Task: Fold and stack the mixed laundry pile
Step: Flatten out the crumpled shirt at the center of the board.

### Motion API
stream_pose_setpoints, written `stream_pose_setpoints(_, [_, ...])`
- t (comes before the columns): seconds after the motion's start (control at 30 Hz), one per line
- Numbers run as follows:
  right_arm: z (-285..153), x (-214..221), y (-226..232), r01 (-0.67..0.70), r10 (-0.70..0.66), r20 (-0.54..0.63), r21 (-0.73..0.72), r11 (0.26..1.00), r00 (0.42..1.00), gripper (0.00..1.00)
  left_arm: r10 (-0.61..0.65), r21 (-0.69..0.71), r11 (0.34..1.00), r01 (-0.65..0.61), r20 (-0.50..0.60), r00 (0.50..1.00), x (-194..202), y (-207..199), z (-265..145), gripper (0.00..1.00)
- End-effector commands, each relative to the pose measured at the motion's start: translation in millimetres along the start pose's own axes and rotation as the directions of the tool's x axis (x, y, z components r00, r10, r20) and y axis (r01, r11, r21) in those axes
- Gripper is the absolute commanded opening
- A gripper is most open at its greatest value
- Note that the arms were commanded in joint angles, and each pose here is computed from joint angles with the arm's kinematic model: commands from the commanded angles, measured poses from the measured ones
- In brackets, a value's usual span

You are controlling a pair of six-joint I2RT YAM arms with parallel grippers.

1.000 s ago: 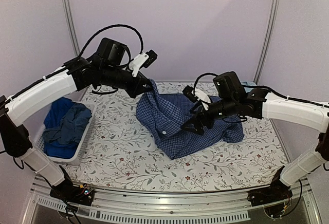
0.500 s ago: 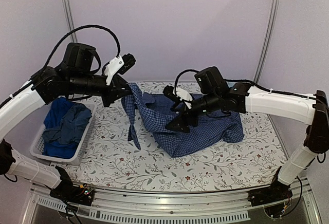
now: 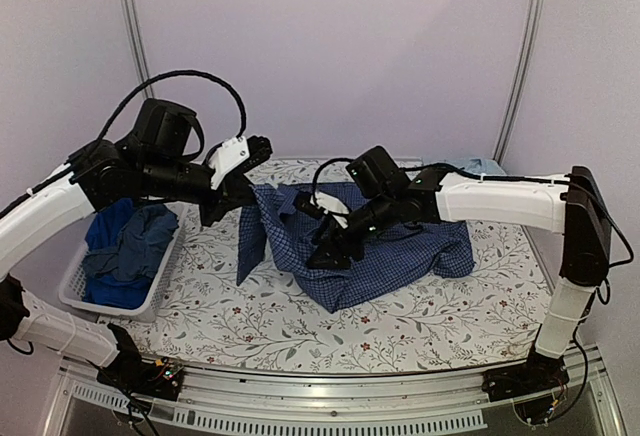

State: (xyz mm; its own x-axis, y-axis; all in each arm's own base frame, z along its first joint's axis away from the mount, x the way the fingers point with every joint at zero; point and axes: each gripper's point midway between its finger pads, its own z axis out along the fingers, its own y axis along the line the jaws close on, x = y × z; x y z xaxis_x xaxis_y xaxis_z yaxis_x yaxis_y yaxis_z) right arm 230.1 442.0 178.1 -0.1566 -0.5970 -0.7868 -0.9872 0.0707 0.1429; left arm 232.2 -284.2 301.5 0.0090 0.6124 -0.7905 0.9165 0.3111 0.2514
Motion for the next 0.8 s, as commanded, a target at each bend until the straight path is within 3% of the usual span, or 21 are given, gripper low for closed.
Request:
stream_pose_setpoints(0.0, [15, 16, 18, -0.027, 0.023, -0.055, -0.066, 0.997, 0.998, 0.60, 0.051, -0.057, 0.997, -0.049, 0.036, 0.998, -6, 6, -9, 0.00])
stream_pose_setpoints(0.1, [9, 19, 22, -0.038, 0.034, -0.067, -0.063, 0.997, 0.997, 0.41, 0.051, -0.100, 0.994, -0.048, 0.033, 0.998, -5, 15, -13, 0.00])
stream_pose_setpoints(0.17, [4, 22, 20, -0.049, 0.046, -0.088, -0.039, 0.998, 0.995, 0.18, 0.046, -0.121, 0.992, -0.042, 0.033, 0.998, -4, 21, -15, 0.00])
stream_pose_setpoints(0.23, [-1, 22, 17, -0.062, 0.061, -0.105, -0.007, 0.998, 0.993, 0.02, 0.040, -0.147, 0.989, -0.034, 0.035, 0.999, -4, 26, -17, 0.00])
stream_pose_setpoints(0.4, [-20, 13, -8, -0.071, 0.093, -0.129, 0.167, 0.983, 0.987, 0.00, -0.023, -0.303, 0.952, 0.042, 0.067, 0.997, -10, 58, -33, 0.00])
stream_pose_setpoints(0.47, [-39, 7, -40, -0.074, 0.115, -0.104, 0.330, 0.941, 0.988, 0.00, -0.064, -0.364, 0.925, 0.111, 0.138, 0.988, -24, 73, -48, 0.00])
stream_pose_setpoints(0.53, [-72, -8, -75, -0.147, 0.170, -0.005, 0.474, 0.868, 0.985, 0.00, -0.093, -0.363, 0.917, 0.164, 0.206, 0.974, -40, 79, -61, 0.00])
stream_pose_setpoints(0.67, [-158, -56, -122, -0.322, 0.179, 0.282, 0.621, 0.714, 0.942, 0.00, -0.126, -0.116, 0.979, 0.166, 0.292, 0.948, -78, 45, -55, 0.00])
stream_pose_setpoints(0.77, [-204, -86, -129, -0.420, 0.146, 0.442, 0.623, 0.660, 0.885, 0.00, -0.053, 0.129, 0.991, 0.018, 0.275, 0.960, -104, -38, -14, 0.02])
